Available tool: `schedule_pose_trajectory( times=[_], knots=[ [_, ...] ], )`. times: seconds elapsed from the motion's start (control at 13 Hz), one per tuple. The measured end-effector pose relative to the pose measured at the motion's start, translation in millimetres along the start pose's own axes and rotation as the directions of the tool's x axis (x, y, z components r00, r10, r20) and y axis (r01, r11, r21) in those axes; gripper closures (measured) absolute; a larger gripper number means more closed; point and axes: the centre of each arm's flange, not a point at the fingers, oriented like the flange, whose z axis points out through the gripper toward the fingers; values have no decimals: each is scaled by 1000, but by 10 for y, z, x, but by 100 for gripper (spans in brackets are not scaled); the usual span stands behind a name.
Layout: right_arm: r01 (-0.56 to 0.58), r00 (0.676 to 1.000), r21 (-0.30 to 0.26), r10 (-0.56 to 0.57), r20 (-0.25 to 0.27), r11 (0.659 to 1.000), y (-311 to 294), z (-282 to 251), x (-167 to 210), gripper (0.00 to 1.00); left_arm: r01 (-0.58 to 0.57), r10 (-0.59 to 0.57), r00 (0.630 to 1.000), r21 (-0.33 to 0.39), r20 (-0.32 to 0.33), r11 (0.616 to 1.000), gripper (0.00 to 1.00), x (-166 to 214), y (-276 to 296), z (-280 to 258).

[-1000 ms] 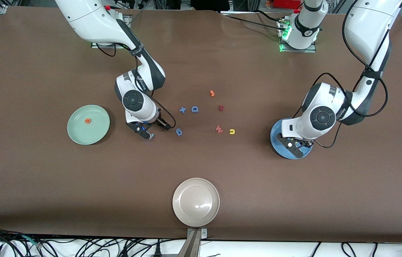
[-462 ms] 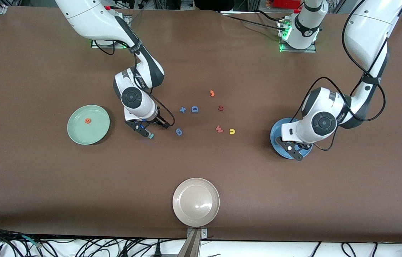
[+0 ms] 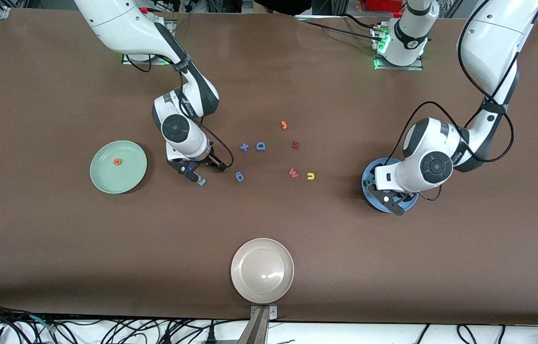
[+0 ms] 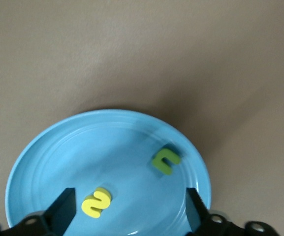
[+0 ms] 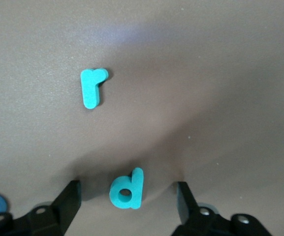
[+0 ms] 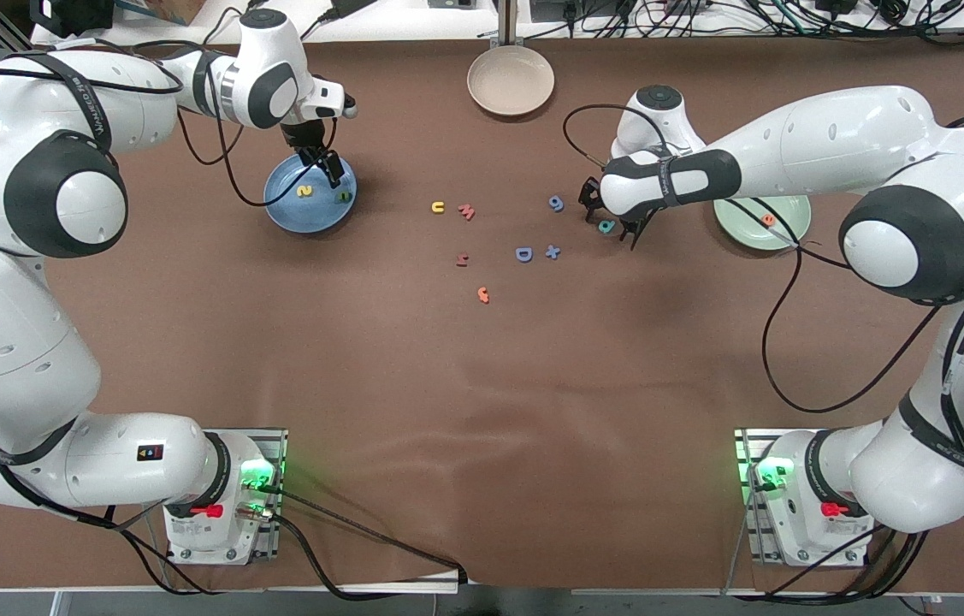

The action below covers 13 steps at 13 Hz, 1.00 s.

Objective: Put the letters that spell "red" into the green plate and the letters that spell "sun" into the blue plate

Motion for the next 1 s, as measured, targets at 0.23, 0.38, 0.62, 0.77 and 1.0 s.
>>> schedule_pose_trajectory(
  times=[0.23, 0.38, 0.62, 0.77, 1.0],
  knots=[
    [0, 1000, 4, 0, -2, 1000, -5, -8, 2, 22, -29, 29, 999, 9, -31, 1000, 0, 205, 229, -148],
    [0, 1000, 5, 0, -3, 1000, -6, -9, 2, 23, 4, -3, 999, 17, -40, 1000, 0, 431, 648, -199],
    [0, 1000, 6, 0, -3, 1000, -8, -11, 2, 25, 26, -25, 999, 26, -42, 999, 0, 683, 1259, -195],
    [1, 1000, 9, -1, -5, 1000, -12, -21, 2, 30, -2, 3, 999, 27, -48, 1000, 0, 822, 1521, -175],
    [2, 1000, 16, -2, -8, 1000, -24, -69, 1, 58, -50, 51, 998, 21, -36, 999, 0, 962, 1865, -32]
  ],
)
